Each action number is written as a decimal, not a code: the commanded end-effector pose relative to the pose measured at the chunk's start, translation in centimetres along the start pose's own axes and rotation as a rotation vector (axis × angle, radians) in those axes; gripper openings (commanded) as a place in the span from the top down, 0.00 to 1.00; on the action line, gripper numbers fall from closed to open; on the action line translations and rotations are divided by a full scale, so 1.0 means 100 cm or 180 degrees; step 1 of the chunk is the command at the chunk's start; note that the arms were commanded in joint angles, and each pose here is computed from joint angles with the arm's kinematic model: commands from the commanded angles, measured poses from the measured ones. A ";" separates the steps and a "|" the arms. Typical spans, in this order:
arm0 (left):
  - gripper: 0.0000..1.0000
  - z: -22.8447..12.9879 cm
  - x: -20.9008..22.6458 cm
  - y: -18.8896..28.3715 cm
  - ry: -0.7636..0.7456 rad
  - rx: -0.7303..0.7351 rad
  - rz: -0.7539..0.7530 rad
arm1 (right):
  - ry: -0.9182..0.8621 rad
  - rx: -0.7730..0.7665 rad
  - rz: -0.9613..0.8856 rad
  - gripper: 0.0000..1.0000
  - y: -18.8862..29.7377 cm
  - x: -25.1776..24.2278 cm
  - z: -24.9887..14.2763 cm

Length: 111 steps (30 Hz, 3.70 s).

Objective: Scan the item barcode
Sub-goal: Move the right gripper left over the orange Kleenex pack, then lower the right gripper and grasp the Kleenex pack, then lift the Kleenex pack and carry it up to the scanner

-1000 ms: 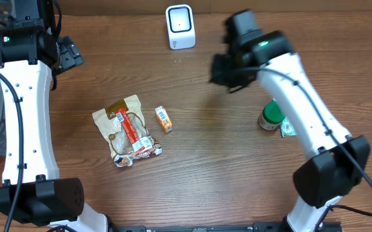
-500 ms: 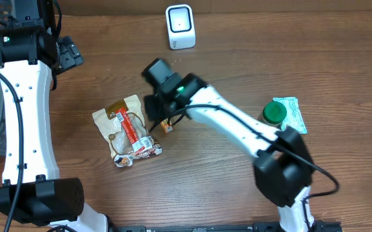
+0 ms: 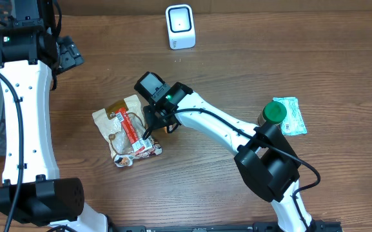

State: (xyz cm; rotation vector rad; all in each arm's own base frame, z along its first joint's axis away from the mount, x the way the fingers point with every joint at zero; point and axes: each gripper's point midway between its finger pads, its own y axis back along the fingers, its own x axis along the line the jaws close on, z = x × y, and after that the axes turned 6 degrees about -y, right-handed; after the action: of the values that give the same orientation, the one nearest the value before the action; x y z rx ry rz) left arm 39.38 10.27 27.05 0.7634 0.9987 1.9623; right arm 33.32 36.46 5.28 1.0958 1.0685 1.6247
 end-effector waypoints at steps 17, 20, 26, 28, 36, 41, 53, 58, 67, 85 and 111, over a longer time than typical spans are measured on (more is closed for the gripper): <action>0.00 0.007 0.004 0.015 0.0016 -0.0130 -0.0040 | -0.0151 -0.0089 -0.0602 0.76 -0.001 -0.057 0.009; 0.00 0.007 0.004 0.015 0.0016 -0.0130 -0.0040 | -0.0128 -0.0139 -0.0561 0.68 -0.002 -0.051 0.011; 0.00 0.007 0.004 0.015 0.0016 -0.0130 -0.0040 | -0.0069 -0.0230 -0.0513 0.36 -0.002 -0.040 0.014; 0.00 0.007 0.004 0.015 0.0016 -0.0130 -0.0040 | -0.0028 -0.0239 -0.0510 0.17 -0.003 -0.037 0.013; 0.00 0.007 0.004 0.015 0.0016 -0.0130 -0.0040 | -0.0036 -0.0210 -0.0496 0.47 -0.003 -0.037 0.012; 0.00 0.007 0.004 0.015 0.0016 -0.0130 -0.0040 | 0.0016 -0.0247 -0.0508 0.66 -0.003 -0.032 0.010; 0.00 0.007 0.004 0.015 0.0016 -0.0130 -0.0040 | 0.0151 -0.0469 -0.0892 0.65 -0.007 -0.038 0.012; 0.00 0.007 0.004 0.015 0.0016 -0.0130 -0.0040 | 0.0216 -0.0424 -0.1091 0.65 -0.026 -0.046 0.005; 0.00 0.007 0.004 0.015 0.0016 -0.0130 -0.0040 | 0.0246 -0.0272 -0.1201 0.70 -0.049 -0.055 -0.007; 0.00 0.007 0.004 0.015 0.0016 -0.0130 -0.0040 | -0.0121 -0.0607 -0.0477 0.96 0.058 -0.033 0.044; 0.00 0.007 0.004 0.015 0.0016 -0.0130 -0.0040 | -0.0861 0.0042 0.0852 0.96 0.092 -0.069 0.061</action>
State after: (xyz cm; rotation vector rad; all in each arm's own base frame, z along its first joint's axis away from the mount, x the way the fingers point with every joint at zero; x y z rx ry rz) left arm 39.39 10.28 27.06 0.7630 0.9985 1.9624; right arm 39.00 28.31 13.69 1.4603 0.7918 1.5965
